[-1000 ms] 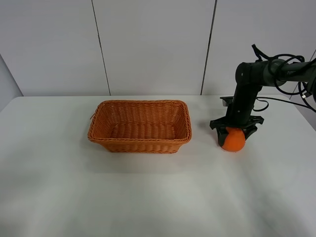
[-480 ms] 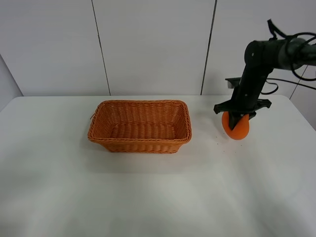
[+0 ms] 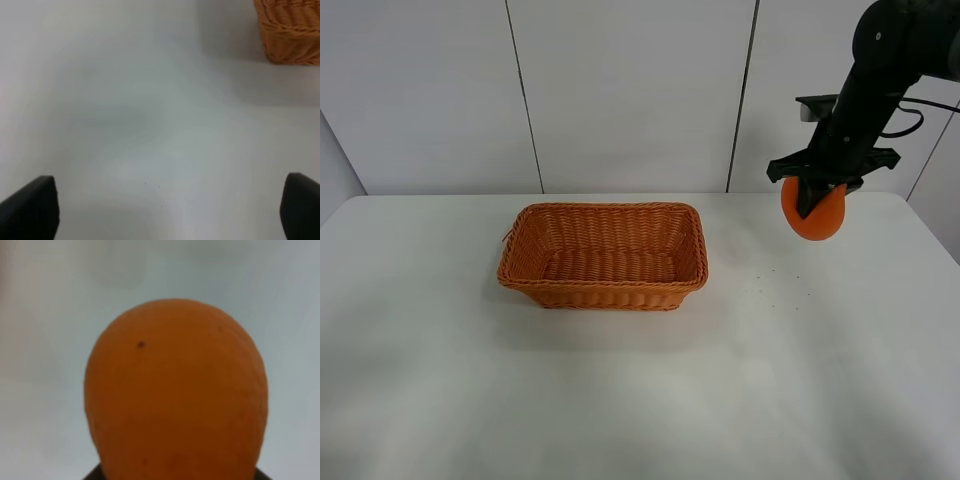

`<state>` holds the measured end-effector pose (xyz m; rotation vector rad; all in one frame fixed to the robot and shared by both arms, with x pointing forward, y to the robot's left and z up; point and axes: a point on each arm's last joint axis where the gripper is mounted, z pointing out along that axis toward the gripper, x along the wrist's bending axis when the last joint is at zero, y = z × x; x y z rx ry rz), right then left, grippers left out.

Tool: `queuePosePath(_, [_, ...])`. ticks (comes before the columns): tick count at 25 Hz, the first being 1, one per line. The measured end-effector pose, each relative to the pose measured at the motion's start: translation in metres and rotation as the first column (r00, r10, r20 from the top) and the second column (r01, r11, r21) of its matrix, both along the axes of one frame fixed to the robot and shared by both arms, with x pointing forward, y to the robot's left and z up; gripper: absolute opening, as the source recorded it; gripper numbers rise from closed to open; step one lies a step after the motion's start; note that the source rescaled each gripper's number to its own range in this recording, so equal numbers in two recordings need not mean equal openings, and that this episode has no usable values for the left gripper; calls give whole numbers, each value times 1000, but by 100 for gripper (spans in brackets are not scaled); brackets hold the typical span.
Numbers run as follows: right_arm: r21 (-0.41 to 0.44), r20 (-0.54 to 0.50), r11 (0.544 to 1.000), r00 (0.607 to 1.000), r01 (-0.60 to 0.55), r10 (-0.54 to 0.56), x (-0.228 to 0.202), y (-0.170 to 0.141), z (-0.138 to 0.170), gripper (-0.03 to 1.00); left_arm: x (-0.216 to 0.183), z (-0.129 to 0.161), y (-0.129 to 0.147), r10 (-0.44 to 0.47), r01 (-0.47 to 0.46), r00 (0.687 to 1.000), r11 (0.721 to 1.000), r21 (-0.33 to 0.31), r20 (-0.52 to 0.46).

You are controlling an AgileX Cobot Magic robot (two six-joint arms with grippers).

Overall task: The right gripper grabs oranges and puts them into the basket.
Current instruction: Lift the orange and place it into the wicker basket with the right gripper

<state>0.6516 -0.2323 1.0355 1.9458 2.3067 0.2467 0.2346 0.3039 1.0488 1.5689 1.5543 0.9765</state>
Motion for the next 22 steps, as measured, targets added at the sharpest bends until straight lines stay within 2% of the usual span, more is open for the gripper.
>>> queuePosePath(7, [22, 140, 988, 979, -151, 146, 12, 71, 29, 0, 0, 0, 0, 0, 0, 1000, 1000, 0, 0])
queuePosePath(14, [32, 188, 937, 923, -347, 335, 2, 170, 19, 0, 0, 0, 0, 0, 0, 1000, 1000, 0, 0])
queuePosePath(18, [31, 154, 904, 896, -427, 417, -6, 216, -13, 0, 0, 0, 0, 0, 0, 1000, 1000, 0, 0])
queuePosePath(22, [26, 131, 890, 884, -455, 448, -2, 240, -61, 0, 0, 0, 0, 0, 0, 1000, 1000, 0, 0])
